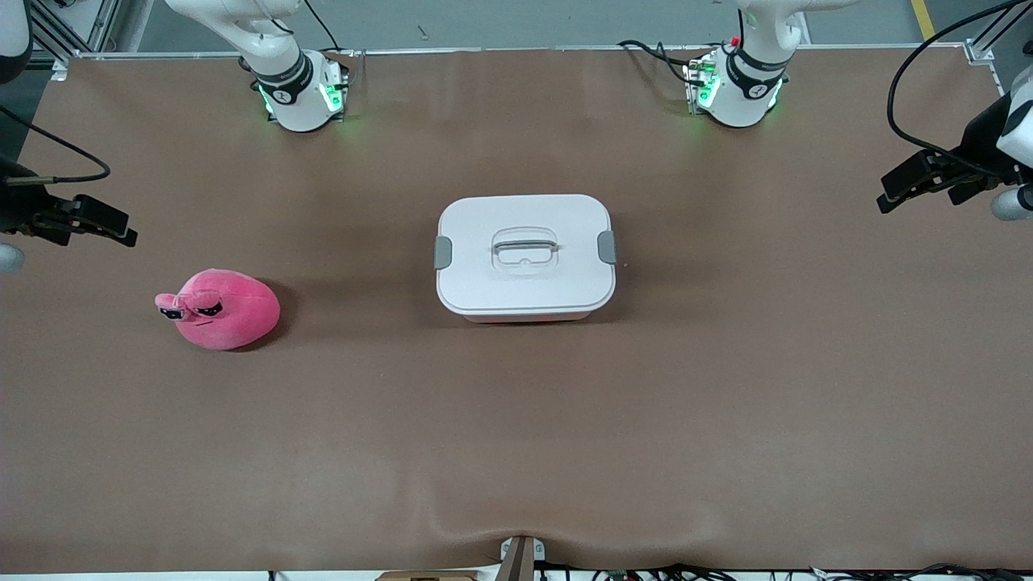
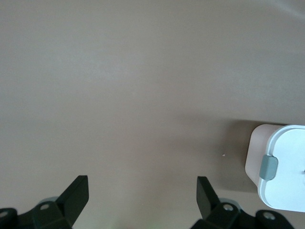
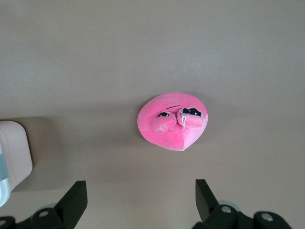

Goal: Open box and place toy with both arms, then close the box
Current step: 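Move the left gripper from rest toward the white box lid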

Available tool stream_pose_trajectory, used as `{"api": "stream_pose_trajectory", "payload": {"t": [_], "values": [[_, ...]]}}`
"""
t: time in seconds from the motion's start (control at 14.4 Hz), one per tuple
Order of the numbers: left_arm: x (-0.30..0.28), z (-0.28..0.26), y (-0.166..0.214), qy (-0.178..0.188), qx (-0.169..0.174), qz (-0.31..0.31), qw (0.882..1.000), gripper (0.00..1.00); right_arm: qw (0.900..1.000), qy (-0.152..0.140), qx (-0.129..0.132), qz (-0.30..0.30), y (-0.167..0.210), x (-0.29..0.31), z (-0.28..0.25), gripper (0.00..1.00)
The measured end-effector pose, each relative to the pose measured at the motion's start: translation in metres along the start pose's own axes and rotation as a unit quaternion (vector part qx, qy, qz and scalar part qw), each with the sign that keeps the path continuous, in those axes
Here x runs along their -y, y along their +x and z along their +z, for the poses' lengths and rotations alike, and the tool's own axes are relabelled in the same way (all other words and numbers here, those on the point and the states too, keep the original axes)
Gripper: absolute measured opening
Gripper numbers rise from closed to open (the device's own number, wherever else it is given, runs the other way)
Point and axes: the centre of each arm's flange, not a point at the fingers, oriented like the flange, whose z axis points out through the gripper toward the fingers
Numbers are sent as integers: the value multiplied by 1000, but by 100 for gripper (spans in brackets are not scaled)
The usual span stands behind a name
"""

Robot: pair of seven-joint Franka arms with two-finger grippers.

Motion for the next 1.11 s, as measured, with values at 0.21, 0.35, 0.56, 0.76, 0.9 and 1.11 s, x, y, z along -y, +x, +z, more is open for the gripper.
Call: {"api": "stream_pose_trajectory", "payload": {"t": [0.21, 0.35, 0.56, 0.76, 0.9, 1.11], "values": [[0, 0, 0, 0, 0, 0, 1000, 100, 1000, 0, 0, 0, 0, 0, 0, 100], [0, -1, 0, 0, -1, 0, 1000, 100, 1000, 0, 0, 0, 0, 0, 0, 100], [4, -1, 1, 0, -1, -4, 1000, 100, 1000, 0, 0, 0, 0, 0, 0, 100], [24, 5, 8, 0, 5, -23, 1000, 100, 1000, 0, 0, -1, 0, 1, 0, 100], [29, 10, 17, -1, 6, -27, 1000, 100, 1000, 0, 0, -1, 0, 1, 0, 100], [29, 16, 34, -4, 7, -29, 1000, 100, 1000, 0, 0, -1, 0, 1, 0, 100]]}}
